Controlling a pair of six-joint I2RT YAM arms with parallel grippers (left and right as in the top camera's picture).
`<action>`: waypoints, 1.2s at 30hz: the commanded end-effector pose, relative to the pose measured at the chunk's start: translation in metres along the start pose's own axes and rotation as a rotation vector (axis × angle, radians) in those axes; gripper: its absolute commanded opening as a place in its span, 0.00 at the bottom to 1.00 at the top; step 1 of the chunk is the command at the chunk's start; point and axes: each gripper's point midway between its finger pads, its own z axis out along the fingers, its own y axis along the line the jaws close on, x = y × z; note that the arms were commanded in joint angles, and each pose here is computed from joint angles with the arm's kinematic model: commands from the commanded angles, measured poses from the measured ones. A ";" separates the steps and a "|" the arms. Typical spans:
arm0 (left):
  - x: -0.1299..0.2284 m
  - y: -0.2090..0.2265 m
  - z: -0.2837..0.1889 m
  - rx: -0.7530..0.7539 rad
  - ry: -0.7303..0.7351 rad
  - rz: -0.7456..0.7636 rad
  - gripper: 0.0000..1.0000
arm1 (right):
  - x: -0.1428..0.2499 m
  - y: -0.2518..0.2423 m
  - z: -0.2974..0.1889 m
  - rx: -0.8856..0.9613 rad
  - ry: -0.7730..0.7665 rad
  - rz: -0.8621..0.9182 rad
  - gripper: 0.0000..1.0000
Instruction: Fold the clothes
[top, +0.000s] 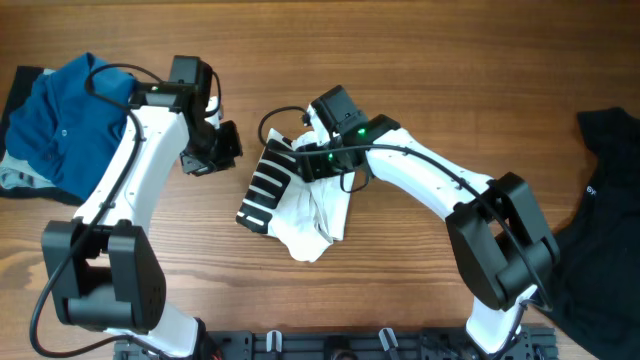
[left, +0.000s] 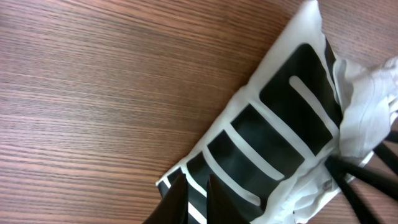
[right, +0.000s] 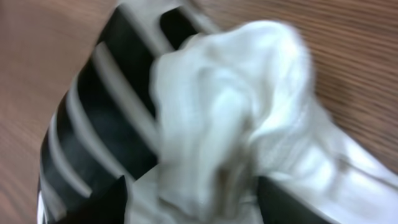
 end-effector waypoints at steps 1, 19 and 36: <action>-0.003 0.010 0.004 -0.016 0.005 -0.034 0.11 | -0.003 -0.009 0.004 0.043 -0.011 0.126 0.23; 0.005 -0.012 0.020 0.042 0.024 0.054 0.66 | 0.008 -0.082 -0.066 0.072 0.058 0.307 0.53; 0.027 -0.033 0.073 0.243 0.036 0.103 0.95 | 0.048 -0.040 0.012 -0.150 0.284 0.548 0.10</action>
